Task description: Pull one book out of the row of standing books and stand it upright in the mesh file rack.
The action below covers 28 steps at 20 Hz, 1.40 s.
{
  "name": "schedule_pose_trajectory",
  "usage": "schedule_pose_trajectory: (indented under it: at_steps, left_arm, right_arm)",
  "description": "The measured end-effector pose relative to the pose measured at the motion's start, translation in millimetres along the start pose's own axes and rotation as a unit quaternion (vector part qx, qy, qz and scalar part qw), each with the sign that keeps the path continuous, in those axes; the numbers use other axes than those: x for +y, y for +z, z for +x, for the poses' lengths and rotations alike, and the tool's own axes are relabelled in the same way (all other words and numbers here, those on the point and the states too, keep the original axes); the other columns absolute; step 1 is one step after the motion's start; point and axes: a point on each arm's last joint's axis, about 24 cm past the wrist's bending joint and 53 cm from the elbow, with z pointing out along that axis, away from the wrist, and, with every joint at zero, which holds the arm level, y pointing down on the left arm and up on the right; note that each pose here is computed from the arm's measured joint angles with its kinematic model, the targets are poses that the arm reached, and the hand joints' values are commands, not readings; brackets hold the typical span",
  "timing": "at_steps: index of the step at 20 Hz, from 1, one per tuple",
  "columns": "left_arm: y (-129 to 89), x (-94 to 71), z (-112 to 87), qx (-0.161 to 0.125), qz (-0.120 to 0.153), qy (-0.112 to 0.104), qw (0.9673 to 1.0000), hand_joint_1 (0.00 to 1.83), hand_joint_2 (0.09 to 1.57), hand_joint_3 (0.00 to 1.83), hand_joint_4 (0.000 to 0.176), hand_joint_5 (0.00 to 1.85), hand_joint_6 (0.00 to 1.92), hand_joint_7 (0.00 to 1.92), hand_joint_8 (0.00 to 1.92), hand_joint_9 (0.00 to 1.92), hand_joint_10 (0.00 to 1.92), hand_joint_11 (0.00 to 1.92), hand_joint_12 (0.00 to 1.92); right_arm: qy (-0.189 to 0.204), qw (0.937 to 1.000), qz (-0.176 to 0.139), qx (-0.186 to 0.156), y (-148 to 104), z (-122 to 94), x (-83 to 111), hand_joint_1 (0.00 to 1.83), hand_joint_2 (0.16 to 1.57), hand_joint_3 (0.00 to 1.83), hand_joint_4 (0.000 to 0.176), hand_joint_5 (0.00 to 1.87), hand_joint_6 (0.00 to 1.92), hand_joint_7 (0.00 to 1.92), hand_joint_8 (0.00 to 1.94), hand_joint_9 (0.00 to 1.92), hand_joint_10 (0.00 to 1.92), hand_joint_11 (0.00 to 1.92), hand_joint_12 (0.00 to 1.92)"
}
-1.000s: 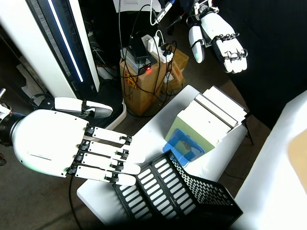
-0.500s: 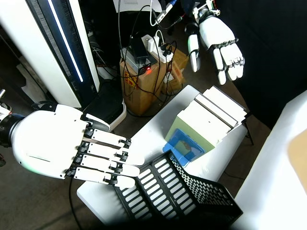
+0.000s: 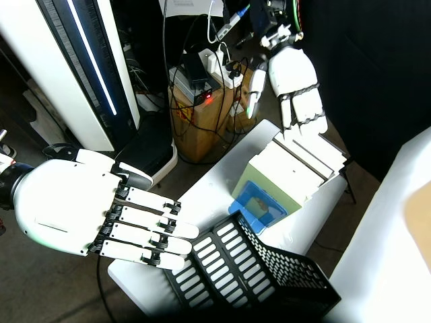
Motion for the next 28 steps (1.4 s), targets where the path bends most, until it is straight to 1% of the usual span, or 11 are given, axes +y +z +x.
schedule_pose_trajectory:
  at_steps: [2,5,7,8,9,12,16,17,21,27,28]
  left_arm:
    - [3,-0.2,5.5,0.009,-0.002,0.006,0.9999,0.0,1.09,0.0,0.059,0.38,0.04,0.0,0.0,0.0,0.0,0.0,0.0]
    - [10,6.1,11.9,0.021,-0.014,0.011,0.9996,0.0,1.09,0.0,0.058,0.39,0.04,0.0,0.0,0.0,0.0,0.0,0.0]
    - [13,7.0,16.0,0.028,-0.022,0.029,0.999,0.0,1.11,0.0,0.056,0.41,0.04,0.0,0.0,0.0,0.0,0.0,0.0]
    - [14,6.0,20.0,0.034,-0.022,0.034,0.9986,0.0,1.11,0.0,0.068,0.4,0.04,0.0,0.0,0.0,0.0,0.0,0.0]
    - [15,4.0,23.3,0.038,-0.021,0.036,0.9984,0.0,1.11,0.0,0.066,0.4,0.04,0.0,0.0,0.0,0.0,0.0,0.0]
    - [18,7.8,26.7,0.043,-0.026,0.037,0.998,0.0,1.13,0.0,0.047,0.42,0.04,0.0,0.0,0.0,0.0,0.0,0.0]
    - [20,10.0,28.4,0.045,-0.032,0.046,0.9974,0.0,1.14,0.01,0.041,0.44,0.04,0.0,0.0,0.0,0.0,0.0,0.0]
    - [19,10.8,30.0,0.046,-0.033,0.046,0.9973,0.0,1.15,0.01,0.033,0.46,0.05,0.0,0.0,0.0,0.0,0.0,0.0]
    - [8,6.0,47.7,0.058,-0.031,0.041,0.997,0.0,1.14,0.0,0.044,0.45,0.03,0.0,0.0,0.0,0.0,0.0,0.0]
    - [-16,-4.3,59.2,0.059,-0.021,0.049,0.9968,0.0,1.12,0.0,0.042,0.45,0.03,0.0,0.0,0.0,0.0,0.0,0.0]
    - [-18,-5.4,60.1,0.06,-0.019,0.049,0.9968,0.0,1.12,0.0,0.031,0.46,0.03,0.0,0.0,0.0,0.0,0.0,0.0]
  right_arm:
    - [0.003,1.0,0.004,0.0,0,1,-2.3,0.58,1.4,0.0,0.0,0.0,0.0,0.0,0.0,0.0,0.0,0.0,0.0]
    - [0.003,1.0,0.008,0.001,-1,2,-5.9,0.58,1.4,0.0,0.0,0.0,0.0,0.0,0.0,0.0,0.0,0.0,0.0]
    - [0.012,0.9999,0.011,0.0,-1,3,-8.0,0.57,1.4,0.0,0.0,0.0,0.0,0.0,0.0,0.0,0.0,0.0,0.0]
    - [0.012,0.9999,0.01,0.001,0,3,-8.2,0.56,1.4,0.0,0.0,0.0,0.0,0.0,0.0,0.0,0.0,0.02,0.01]
    - [0.012,0.9999,0.01,0.002,0,5,-8.0,0.56,1.4,0.0,0.0,0.0,0.0,0.0,0.0,0.0,0.0,0.0,0.0]
    - [0.015,0.9998,0.013,-0.002,0,3,-9.8,0.59,1.4,0.0,0.0,0.0,0.0,0.0,0.0,0.0,0.0,0.0,0.0]
    - [0.014,0.9998,0.016,0.001,-2,5,-12.1,0.56,1.4,0.0,0.0,0.0,0.0,0.0,0.0,0.0,0.0,0.0,0.0]
    - [0.016,0.9997,0.017,0.0,-2,5,-12.6,0.56,1.4,0.0,0.0,0.0,0.0,0.0,0.0,0.0,0.0,0.0,0.0]
    - [0.021,0.9996,0.017,-0.001,-2,5,-12.7,0.55,1.4,0.0,0.0,0.0,0.0,0.0,0.0,0.0,0.0,0.0,0.0]
    - [0.024,0.9995,0.019,-0.003,-3,4,-13.8,0.55,1.4,0.0,0.0,0.0,0.0,0.0,0.0,0.0,0.0,0.0,0.0]
    - [0.025,0.9995,0.019,-0.002,-3,4,-13.6,0.52,1.4,0.0,0.0,0.0,0.0,0.0,0.0,0.0,0.0,0.0,0.0]
